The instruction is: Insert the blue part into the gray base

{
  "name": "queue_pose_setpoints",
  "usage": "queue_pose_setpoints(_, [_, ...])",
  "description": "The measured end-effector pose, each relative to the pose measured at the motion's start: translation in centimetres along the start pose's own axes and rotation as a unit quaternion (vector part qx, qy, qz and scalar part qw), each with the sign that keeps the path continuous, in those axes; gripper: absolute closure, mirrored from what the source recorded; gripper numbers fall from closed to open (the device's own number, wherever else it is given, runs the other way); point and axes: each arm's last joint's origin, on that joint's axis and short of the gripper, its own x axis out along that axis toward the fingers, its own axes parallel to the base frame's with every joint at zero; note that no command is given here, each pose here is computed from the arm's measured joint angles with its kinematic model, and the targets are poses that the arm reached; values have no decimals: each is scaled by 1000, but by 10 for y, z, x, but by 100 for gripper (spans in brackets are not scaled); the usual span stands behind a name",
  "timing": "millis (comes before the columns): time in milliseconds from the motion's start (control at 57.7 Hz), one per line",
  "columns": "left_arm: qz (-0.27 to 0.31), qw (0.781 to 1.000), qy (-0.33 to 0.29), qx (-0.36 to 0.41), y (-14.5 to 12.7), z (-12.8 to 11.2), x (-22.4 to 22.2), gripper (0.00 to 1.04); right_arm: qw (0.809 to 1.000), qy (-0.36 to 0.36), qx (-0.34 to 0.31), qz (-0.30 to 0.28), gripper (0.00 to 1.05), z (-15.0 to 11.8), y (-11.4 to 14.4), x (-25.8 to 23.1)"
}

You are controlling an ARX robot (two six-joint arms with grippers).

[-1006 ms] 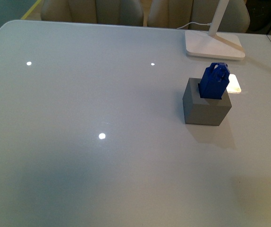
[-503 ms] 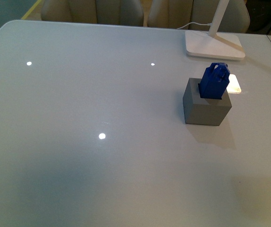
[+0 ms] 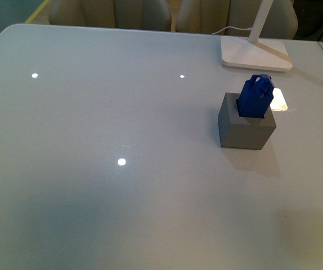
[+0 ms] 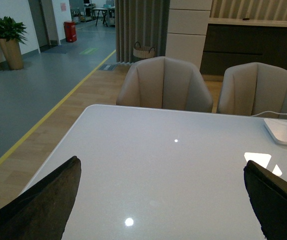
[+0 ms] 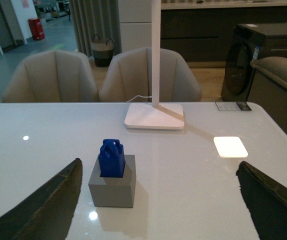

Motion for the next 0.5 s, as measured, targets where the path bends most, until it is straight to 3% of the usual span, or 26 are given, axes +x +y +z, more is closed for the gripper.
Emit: queue_pose_setpoints(503, [0, 1000, 0, 0, 0, 0, 0, 7, 1000, 0, 0, 0, 9, 0, 0, 0])
